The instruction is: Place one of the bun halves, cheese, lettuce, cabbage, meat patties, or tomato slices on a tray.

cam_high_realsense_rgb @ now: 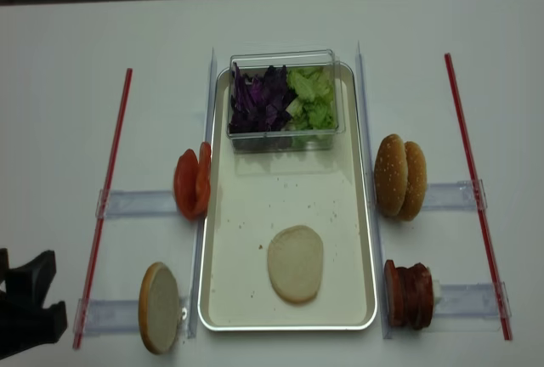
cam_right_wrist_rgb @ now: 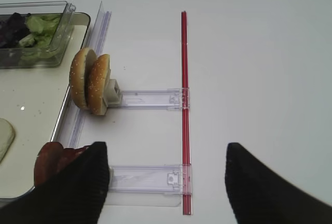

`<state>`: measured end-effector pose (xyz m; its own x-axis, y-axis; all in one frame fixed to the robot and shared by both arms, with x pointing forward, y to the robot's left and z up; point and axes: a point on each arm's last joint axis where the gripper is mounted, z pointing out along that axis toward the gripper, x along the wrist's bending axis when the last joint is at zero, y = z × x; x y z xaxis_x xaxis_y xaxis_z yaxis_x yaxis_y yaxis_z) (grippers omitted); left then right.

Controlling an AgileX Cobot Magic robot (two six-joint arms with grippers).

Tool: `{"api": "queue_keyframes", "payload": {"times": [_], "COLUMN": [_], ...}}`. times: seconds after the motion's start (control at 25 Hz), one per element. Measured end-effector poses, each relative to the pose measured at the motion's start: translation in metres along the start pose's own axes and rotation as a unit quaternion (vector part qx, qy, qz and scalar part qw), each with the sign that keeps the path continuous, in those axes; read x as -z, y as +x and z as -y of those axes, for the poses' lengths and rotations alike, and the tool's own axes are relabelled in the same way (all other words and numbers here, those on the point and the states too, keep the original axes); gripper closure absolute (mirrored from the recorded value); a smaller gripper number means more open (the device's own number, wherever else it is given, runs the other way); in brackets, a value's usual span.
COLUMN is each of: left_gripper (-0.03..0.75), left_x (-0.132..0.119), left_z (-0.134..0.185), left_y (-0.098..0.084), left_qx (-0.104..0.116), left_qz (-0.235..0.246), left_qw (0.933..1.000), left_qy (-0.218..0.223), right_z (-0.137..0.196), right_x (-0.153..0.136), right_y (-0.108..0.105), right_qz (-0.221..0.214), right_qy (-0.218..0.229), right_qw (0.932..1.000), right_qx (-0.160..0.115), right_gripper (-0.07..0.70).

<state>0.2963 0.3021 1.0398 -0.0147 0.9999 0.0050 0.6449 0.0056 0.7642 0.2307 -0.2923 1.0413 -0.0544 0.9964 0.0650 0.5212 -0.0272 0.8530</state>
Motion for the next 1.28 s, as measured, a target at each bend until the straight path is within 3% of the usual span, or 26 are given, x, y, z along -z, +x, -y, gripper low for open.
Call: {"api": "queue_keyframes", "payload": {"times": [0.32,1.28], "left_gripper": [0.349,0.349], "left_x": [0.014,0.021], "left_z": [0.006,0.008], "left_y": [-0.001,-0.001], "left_qx": [-0.001,-0.008], "left_qz": [-0.001,0.003], "left_qw": [0.9985,0.9995], "left_qy": [-0.055,-0.029], "right_z": [0.0,0.0], "right_x": [0.0,0.0], "right_y": [0.0,0.0], "right_qz": [0.0,0.0], "right_qy": [0.0,0.0], "right_qw": [1.0,1.0], "right_qx": [0.0,0.0], "right_gripper": [0.126,0.126]}}
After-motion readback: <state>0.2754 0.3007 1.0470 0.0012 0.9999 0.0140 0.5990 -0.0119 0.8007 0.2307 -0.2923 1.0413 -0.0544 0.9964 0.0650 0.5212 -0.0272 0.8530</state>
